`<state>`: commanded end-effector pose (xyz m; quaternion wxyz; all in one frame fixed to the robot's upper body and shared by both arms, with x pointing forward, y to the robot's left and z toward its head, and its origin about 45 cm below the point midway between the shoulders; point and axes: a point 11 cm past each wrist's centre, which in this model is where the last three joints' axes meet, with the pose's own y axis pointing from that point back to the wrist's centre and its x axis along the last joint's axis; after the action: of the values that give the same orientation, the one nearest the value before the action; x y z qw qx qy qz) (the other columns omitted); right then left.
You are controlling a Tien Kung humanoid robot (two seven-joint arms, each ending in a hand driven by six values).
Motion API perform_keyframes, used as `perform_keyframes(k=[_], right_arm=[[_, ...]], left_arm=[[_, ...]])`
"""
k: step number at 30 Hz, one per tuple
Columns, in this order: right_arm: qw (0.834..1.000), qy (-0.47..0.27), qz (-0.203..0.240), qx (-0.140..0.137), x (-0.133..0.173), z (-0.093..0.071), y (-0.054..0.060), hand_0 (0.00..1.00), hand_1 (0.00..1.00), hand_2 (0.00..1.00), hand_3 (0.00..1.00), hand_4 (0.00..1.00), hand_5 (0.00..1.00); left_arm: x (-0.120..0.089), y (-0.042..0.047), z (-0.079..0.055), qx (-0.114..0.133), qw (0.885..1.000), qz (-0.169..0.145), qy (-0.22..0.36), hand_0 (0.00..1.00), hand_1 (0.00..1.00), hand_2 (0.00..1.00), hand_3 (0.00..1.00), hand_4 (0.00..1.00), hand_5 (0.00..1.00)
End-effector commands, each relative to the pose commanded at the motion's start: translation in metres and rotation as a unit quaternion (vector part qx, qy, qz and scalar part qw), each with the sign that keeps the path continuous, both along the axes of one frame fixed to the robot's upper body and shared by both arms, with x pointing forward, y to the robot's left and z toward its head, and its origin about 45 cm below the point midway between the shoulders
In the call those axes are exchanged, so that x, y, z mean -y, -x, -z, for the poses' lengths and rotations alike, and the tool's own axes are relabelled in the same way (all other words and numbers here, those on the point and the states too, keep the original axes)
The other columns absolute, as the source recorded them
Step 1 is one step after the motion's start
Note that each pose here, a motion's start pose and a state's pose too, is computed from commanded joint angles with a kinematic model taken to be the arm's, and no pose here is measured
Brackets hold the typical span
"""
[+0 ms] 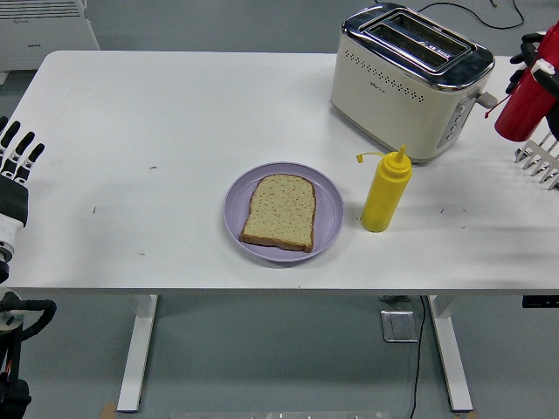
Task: Pick up the cup,pour liquid into bread,place the cup on the desk
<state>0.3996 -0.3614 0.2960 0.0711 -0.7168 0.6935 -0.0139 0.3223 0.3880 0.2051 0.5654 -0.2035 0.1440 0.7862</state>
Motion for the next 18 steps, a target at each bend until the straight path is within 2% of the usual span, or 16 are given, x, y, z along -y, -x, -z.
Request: perform_keyframes(k=[7,17,18], right_arm=[[0.998,0.043,0.041,-0.003,0.019,0.03,0.011,0.174,0.271,0.372,0.435,0.456,0.336],[0.996,0.035,0.078,-0.008,0.032,0.067,0.018,0.185,0.274,0.374,0.432,0.46,0.342],[0.996,0.033,0.083,-0.009,0.033,0.07,0.018,0.198,0.27,0.369,0.43,0.479,0.369]], left_arm=[[0.002,-0.0008,0.0,0.0,1.0,0.002,0.0,0.718,0.764,0.811,0.722,0.667,0.998],[0.004,-0.0015,0.001,0.0,1.0,0.005,0.0,0.718,0.764,0.81,0.722,0.667,0.998],[0.004,-0.0015,0.001,0.0,1.0,0.005,0.0,0.718,0.764,0.81,0.722,0.667,0.998]])
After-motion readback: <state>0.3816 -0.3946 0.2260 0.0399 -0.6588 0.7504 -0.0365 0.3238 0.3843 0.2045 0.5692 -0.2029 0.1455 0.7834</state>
